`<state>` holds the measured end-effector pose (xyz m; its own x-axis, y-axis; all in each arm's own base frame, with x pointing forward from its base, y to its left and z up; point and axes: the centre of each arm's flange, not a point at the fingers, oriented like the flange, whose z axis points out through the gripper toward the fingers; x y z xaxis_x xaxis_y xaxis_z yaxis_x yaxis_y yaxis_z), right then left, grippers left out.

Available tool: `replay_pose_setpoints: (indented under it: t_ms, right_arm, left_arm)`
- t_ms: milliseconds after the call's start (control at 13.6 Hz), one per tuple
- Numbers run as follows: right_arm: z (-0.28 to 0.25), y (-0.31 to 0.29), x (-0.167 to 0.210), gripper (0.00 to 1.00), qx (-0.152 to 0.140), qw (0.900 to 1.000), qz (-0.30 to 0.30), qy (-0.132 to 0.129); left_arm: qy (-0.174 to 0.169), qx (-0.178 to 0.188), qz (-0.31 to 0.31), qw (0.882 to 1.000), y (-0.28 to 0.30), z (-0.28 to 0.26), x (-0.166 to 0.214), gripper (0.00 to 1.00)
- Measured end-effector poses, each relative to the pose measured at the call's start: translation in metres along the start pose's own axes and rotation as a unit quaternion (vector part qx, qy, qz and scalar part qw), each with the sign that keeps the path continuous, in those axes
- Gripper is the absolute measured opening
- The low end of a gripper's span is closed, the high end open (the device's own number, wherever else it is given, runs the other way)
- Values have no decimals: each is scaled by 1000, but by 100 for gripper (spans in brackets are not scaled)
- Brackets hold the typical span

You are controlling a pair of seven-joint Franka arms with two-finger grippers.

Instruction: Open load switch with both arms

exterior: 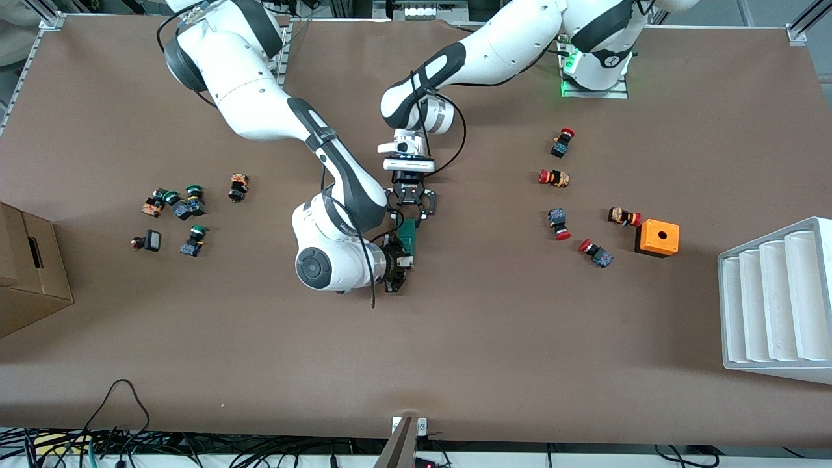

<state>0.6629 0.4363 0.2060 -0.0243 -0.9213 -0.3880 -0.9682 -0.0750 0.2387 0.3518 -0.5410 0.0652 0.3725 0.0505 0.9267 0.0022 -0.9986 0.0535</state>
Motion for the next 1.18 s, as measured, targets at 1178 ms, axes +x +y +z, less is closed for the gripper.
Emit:
replay_pose_setpoints:
  t_ms: [1178]
  right_arm:
    - [-12,16,-24,22,-8,999,-27,21]
  left_arm:
    - [0,0,-1,1000,0,0,0,53]
